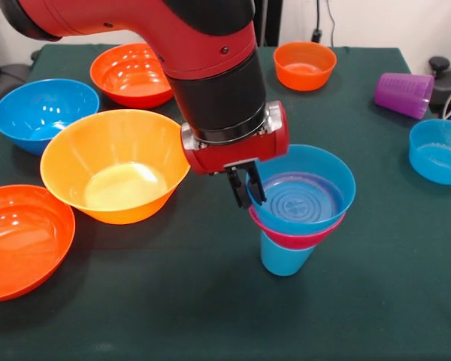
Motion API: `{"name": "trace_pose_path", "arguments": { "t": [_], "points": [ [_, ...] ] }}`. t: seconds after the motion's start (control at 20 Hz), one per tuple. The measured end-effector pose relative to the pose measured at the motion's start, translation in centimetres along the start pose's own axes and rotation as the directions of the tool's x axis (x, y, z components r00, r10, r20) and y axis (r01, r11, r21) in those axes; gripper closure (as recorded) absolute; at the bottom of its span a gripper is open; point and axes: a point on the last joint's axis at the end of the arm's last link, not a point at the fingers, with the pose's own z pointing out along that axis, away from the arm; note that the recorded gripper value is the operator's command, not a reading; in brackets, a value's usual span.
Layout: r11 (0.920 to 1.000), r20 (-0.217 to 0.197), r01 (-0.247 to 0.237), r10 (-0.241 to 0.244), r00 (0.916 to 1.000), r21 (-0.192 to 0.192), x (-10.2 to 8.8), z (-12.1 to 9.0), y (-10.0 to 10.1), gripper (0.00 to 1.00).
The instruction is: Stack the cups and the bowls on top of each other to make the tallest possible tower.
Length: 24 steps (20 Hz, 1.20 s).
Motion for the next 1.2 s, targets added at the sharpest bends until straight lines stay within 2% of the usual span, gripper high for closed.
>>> {"name": "trace_pose_path", "arguments": {
  "t": [0.3,1.2],
  "points": [
    [1.0000,0.013,-0.005,0.004,0.9999,0.003,-0.58,-0.01,-0.44,1.00],
    [1.0000,-0.002,-0.005,0.005,1.0000,0.003,0.16,0.23,-0.72,1.00]
  ]
}}
